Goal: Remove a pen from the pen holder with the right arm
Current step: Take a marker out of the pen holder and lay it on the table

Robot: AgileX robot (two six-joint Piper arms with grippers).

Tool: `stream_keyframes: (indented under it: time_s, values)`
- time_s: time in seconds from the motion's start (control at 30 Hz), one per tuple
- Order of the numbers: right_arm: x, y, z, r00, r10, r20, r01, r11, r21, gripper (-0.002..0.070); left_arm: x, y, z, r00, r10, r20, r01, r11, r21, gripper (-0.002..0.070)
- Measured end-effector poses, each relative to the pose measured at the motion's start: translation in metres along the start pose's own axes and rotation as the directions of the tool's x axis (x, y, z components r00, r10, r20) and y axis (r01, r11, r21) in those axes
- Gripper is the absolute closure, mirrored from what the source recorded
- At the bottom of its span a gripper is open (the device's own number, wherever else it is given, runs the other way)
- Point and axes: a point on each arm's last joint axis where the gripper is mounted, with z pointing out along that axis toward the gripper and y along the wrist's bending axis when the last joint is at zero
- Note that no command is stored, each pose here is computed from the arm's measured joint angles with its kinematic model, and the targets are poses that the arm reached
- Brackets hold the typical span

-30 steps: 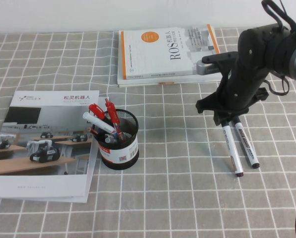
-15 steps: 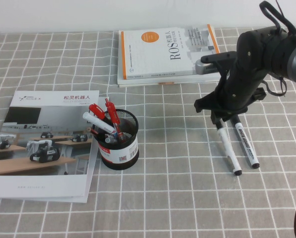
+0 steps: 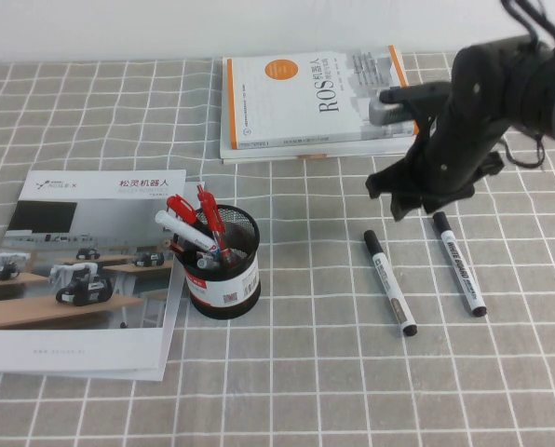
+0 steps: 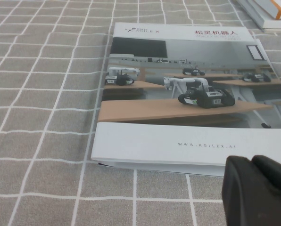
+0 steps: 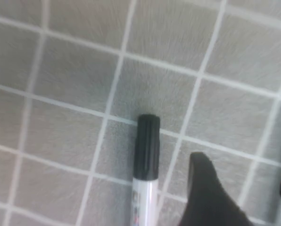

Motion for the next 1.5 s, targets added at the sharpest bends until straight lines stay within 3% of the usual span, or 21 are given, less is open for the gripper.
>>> stream_keyframes:
  time_s: [0.2, 0.4, 0.5, 0.73, 0.97, 1.27, 1.5]
  values:
    - [0.001, 0.003, -0.065, 0.992, -0.049, 0.120, 0.046, 0.998, 0.032, 0.0430, 0.000, 0.000, 0.000, 1.000, 0.000, 0.000, 0.000, 1.000, 0.000, 0.0678]
    - [0.037, 0.007, -0.128, 0.966, -0.093, 0.240, 0.087, 0.996, 0.035, 0.0638, 0.000, 0.000, 0.000, 1.000, 0.000, 0.000, 0.000, 1.000, 0.000, 0.0678]
    - [0.063, 0.002, -0.154, 0.945, -0.095, 0.312, 0.089, 0.995, 0.032, 0.0673, 0.000, 0.000, 0.000, 1.000, 0.000, 0.000, 0.000, 1.000, 0.000, 0.0678]
    - [0.122, -0.008, -0.207, 0.908, -0.086, 0.410, 0.087, 0.996, 0.018, 0.0687, 0.000, 0.000, 0.000, 1.000, 0.000, 0.000, 0.000, 1.000, 0.000, 0.0678]
    - [0.188, -0.020, -0.228, 0.884, -0.070, 0.463, 0.082, 0.997, -0.007, 0.0688, 0.000, 0.000, 0.000, 1.000, 0.000, 0.000, 0.000, 1.000, 0.000, 0.0678]
    - [0.277, -0.029, -0.219, 0.896, -0.007, 0.444, 0.063, 0.992, -0.113, 0.0688, 0.000, 0.000, 0.000, 1.000, 0.000, 0.000, 0.000, 1.000, 0.000, 0.0678]
    - [0.300, -0.034, -0.194, 0.880, -0.032, 0.474, 0.093, 0.990, -0.106, 0.0688, 0.000, 0.000, 0.000, 1.000, 0.000, 0.000, 0.000, 1.000, 0.000, 0.0678]
